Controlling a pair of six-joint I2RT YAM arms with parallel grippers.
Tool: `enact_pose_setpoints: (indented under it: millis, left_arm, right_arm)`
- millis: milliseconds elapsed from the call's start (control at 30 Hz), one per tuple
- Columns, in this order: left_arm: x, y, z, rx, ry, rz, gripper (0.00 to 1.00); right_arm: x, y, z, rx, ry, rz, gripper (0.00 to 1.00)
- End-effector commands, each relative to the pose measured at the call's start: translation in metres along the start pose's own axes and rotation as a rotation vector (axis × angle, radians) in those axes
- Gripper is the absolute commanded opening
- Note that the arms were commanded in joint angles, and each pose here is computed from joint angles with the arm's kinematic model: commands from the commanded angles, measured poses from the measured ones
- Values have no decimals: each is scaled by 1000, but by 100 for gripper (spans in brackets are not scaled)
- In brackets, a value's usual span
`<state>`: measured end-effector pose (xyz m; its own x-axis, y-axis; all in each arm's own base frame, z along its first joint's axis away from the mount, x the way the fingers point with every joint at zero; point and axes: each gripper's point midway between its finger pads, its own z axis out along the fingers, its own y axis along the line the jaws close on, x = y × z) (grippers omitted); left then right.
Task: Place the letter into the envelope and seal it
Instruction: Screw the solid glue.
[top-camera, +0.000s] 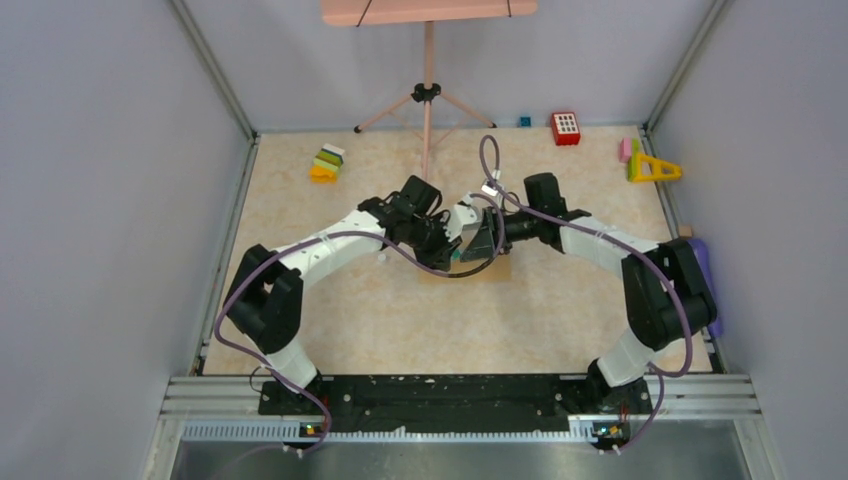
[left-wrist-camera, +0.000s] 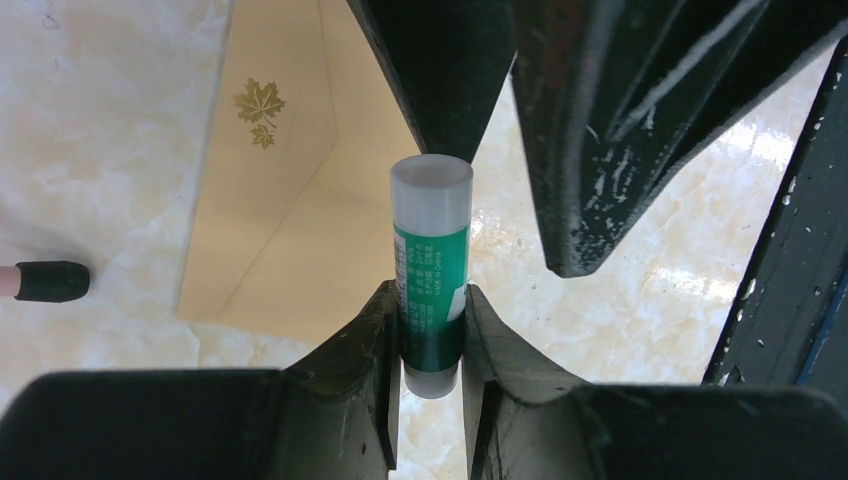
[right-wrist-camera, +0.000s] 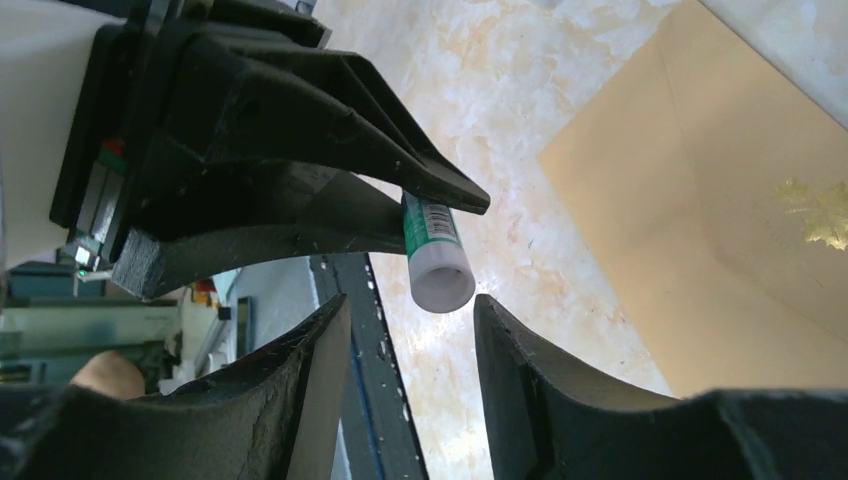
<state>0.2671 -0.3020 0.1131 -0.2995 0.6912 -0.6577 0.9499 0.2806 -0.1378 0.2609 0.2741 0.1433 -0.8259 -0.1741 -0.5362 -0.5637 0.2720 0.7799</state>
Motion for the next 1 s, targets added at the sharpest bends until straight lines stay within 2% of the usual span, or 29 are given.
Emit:
enact_pose_setpoints:
  millis: [0, 400, 633, 800, 967]
  left_arm:
    - [-15, 1, -7, -40, -48, 49, 0]
    - [-13, -4, -3, -38, -30, 76, 0]
    - [-12, -6, -2, -27, -26, 81, 0]
    - [-13, -28, -2, 100, -38, 83, 0]
    - [-15, -59, -7, 284, -54, 82, 0]
  right_arm:
    - [-21, 3, -3, -19, -35, -5, 47]
    - [-23, -3, -2, -19, -37, 19, 38]
    - [-21, -1, -3, -32, -23, -2, 25]
    - [-15, 7, -7, -70, 4, -137, 22]
    - [-8, 22, -16, -133, 1, -401, 22]
